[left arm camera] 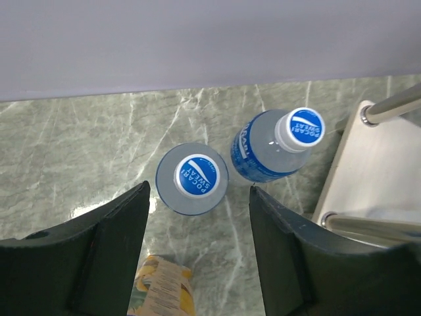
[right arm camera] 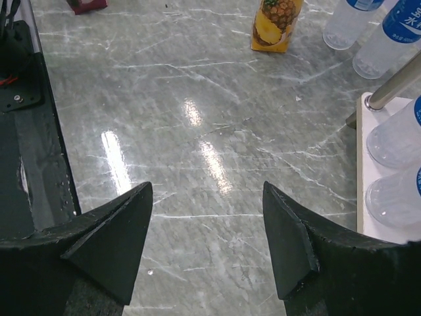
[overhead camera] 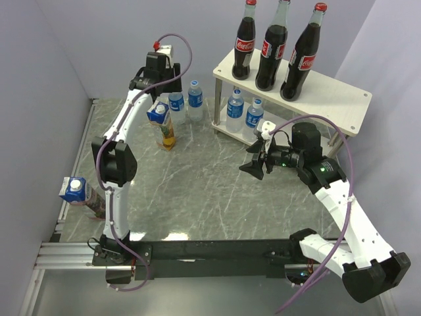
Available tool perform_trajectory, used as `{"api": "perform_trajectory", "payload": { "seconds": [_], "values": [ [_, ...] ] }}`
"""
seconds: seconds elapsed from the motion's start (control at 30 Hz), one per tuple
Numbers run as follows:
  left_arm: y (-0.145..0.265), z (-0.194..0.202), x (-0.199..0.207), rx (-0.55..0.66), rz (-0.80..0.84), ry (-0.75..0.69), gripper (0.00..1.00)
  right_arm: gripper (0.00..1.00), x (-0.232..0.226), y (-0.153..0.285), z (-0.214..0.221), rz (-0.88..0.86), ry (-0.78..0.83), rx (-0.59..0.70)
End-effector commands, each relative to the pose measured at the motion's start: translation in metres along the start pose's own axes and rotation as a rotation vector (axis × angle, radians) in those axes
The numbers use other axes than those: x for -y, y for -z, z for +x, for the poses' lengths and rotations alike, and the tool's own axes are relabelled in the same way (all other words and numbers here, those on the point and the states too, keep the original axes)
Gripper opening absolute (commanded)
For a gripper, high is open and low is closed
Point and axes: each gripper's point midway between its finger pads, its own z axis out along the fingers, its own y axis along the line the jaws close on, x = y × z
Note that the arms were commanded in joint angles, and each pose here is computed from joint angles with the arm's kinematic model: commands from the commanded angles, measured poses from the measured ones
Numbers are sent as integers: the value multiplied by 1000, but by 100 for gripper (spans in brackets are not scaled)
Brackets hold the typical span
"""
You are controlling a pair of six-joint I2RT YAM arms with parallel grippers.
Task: Place and organize the beverage onto the shelf
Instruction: Pick up the drink from the center of the board.
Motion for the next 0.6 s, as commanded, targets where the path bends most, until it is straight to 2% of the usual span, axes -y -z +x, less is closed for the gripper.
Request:
{"api": "perform_trajectory", "payload": {
  "seconds": [0.0, 0.4, 0.57],
  "values": [
    [1, -17, -3, 48, -19, -33, 67, 74, -2, 4, -9, -7, 24, 30],
    [-29, 1, -10, 27, -50, -64, 60, 74, -3, 3, -8, -10, 23, 29],
    [-29, -2, -1, 45, -15, -79, 48, 74, -3, 3, -8, -9, 26, 29]
  ]
}}
